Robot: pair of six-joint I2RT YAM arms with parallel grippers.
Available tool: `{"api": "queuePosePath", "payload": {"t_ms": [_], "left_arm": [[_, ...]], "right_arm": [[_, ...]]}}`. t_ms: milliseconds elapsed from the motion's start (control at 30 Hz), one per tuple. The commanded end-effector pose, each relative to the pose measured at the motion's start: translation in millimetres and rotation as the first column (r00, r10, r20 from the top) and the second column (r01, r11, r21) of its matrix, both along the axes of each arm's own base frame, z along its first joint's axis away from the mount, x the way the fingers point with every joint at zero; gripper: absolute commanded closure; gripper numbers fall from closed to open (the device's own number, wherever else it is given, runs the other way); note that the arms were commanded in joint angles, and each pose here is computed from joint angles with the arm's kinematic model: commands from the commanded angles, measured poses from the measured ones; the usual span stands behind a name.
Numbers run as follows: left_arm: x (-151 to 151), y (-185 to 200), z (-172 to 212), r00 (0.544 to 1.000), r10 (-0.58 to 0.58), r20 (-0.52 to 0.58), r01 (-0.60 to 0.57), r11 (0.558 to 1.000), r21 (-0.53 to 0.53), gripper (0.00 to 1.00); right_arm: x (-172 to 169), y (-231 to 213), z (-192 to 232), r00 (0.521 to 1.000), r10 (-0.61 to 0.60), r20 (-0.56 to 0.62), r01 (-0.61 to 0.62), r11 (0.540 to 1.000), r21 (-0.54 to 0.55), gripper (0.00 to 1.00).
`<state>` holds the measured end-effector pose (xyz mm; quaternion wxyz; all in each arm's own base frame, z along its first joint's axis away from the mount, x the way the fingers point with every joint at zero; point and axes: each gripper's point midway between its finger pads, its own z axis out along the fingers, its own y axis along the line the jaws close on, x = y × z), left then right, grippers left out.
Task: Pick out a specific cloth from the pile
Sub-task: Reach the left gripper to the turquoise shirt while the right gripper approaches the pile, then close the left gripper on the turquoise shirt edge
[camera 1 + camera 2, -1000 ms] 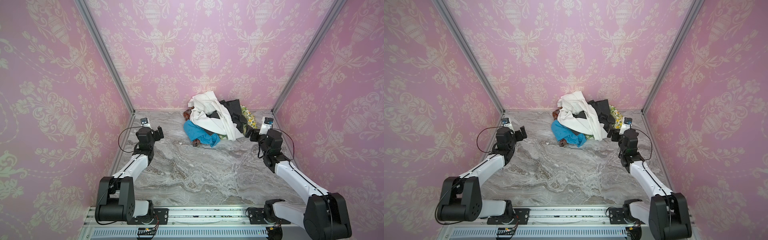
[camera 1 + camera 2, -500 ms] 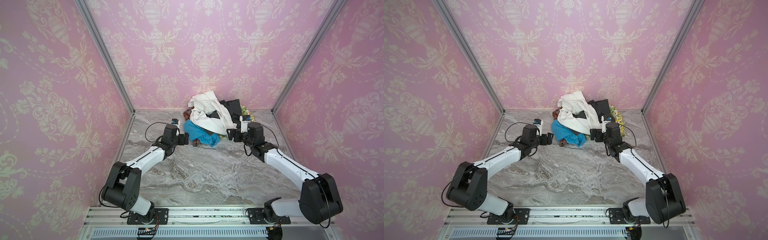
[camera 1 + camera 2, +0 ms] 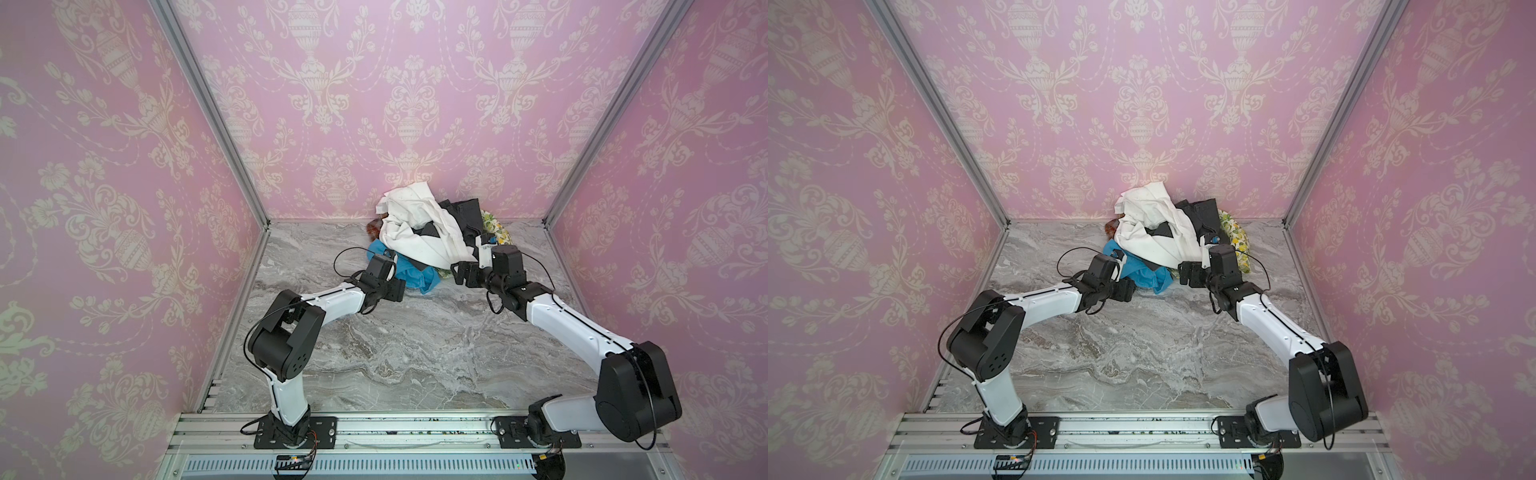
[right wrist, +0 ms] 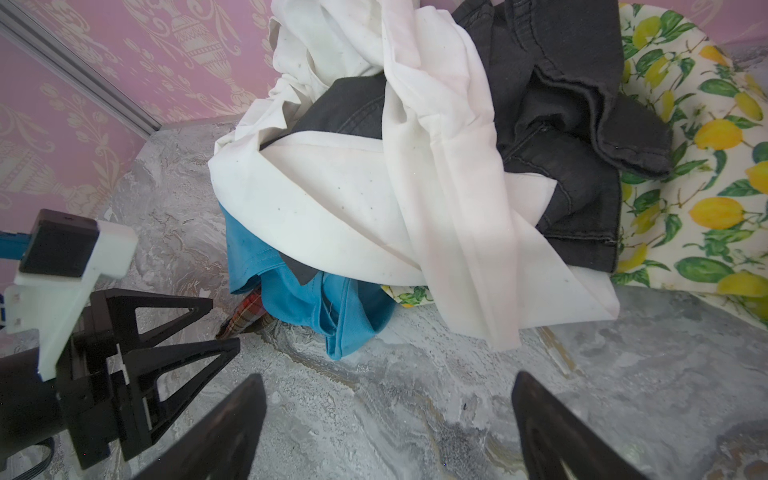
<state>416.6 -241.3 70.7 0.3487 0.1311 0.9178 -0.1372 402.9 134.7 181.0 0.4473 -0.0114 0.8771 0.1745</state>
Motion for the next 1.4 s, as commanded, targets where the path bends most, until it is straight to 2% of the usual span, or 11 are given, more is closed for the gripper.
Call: {"api": "queuePosePath", "payload": {"t_ms": [0, 500, 600, 667, 733, 900, 1100, 1367], "left_arm": [[13, 2, 3, 0.999, -0.004, 0.043, 0.001, 0.998, 0.063, 0.20], [66, -12, -5, 0.989, -0.053, 0.138, 0.033, 0.989, 0.142, 0.18], [80, -14, -9, 0.986, -0.056, 0.155, 0.038, 0.992, 0.120, 0.34], [89, -18, -7, 0.983, -0.064, 0.171, 0.050, 0.995, 0.086, 0.62], [93, -23, -2, 0.981, -0.080, 0.179, 0.070, 0.996, 0.060, 1.00], [94, -32, 27, 0.971, -0.109, 0.214, 0.108, 0.994, 0.019, 1.00], [80, -37, 79, 0.960, -0.131, 0.249, 0.152, 0.986, -0.064, 1.00], [77, -28, 163, 0.936, -0.062, 0.346, 0.130, 0.976, -0.176, 1.00]], "right_arm": [[-1, 1, 7, 1.000, 0.011, 0.008, -0.011, 1.000, -0.007, 0.07], [-1, -1, 8, 1.000, 0.017, 0.019, -0.016, 0.999, -0.033, 0.06], [-2, -1, 13, 0.999, 0.018, 0.033, -0.017, 0.999, -0.030, 0.05], [-2, -1, 15, 0.999, 0.018, 0.040, -0.017, 0.999, -0.030, 0.05], [-3, -3, 17, 0.999, 0.014, 0.046, -0.013, 0.999, -0.037, 0.05], [-7, -9, 21, 0.998, -0.007, 0.062, 0.010, 0.999, -0.052, 0.05], [-8, -10, 24, 0.998, -0.017, 0.066, 0.020, 0.999, -0.040, 0.05], [-2, -7, 33, 0.997, -0.010, 0.079, 0.013, 0.999, -0.032, 0.05]]}}
